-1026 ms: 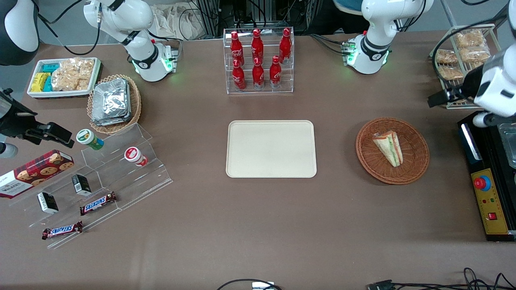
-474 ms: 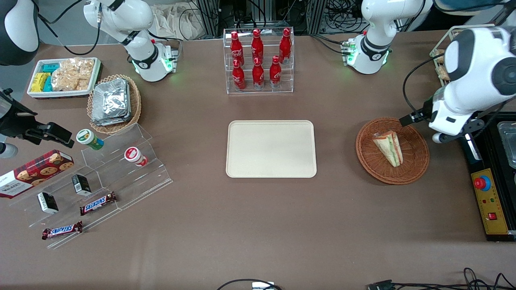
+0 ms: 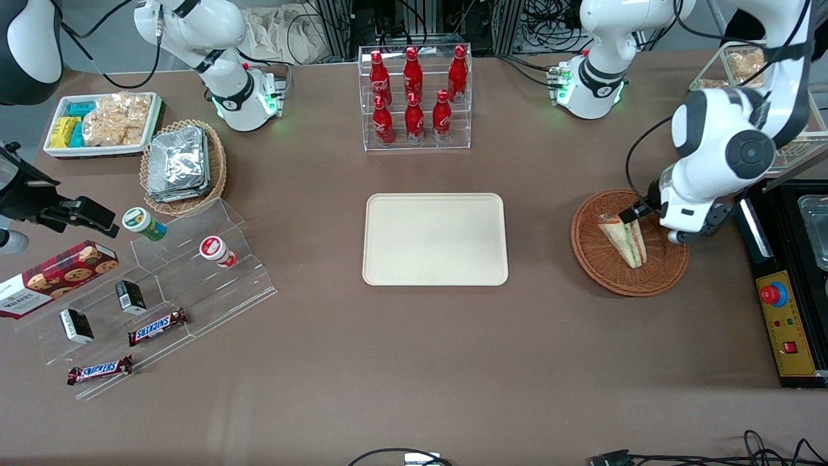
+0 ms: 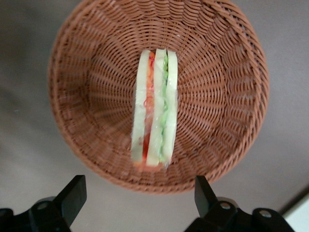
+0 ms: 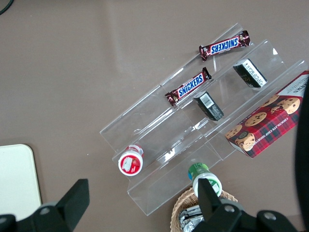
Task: Place sandwich from basket to tray
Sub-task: 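Lower the open left gripper over the wrapped sandwich in the basket, then close the left gripper on the sandwich and lift it up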
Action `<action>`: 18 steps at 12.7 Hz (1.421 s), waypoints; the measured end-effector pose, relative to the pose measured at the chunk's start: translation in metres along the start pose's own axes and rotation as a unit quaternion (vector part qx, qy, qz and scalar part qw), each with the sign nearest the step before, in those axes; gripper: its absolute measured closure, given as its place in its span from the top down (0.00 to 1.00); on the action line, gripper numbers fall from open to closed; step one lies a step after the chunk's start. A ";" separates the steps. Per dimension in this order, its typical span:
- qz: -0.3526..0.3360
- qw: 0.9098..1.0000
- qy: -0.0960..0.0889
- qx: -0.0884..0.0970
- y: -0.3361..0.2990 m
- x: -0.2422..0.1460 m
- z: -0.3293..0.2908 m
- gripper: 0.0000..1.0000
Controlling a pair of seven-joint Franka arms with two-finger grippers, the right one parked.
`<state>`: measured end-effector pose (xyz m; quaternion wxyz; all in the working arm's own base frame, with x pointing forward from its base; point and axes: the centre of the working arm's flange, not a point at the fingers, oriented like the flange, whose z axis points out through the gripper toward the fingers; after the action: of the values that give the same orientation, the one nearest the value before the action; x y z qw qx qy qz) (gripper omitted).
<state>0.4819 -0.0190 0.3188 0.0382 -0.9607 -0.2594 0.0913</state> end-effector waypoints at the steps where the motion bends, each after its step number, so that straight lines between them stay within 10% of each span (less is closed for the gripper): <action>1: -0.005 1.000 -0.001 -0.003 -0.001 0.005 0.014 0.99; 10: -0.021 1.000 -0.008 -0.012 -0.009 0.024 0.095 0.94; 14: -0.016 1.000 -0.006 -0.010 -0.006 0.024 0.092 0.50; 18: -0.004 1.000 -0.018 0.009 -0.008 0.022 0.036 0.35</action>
<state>0.4897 -0.0003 0.2813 0.0430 -0.9575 -0.2629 0.1110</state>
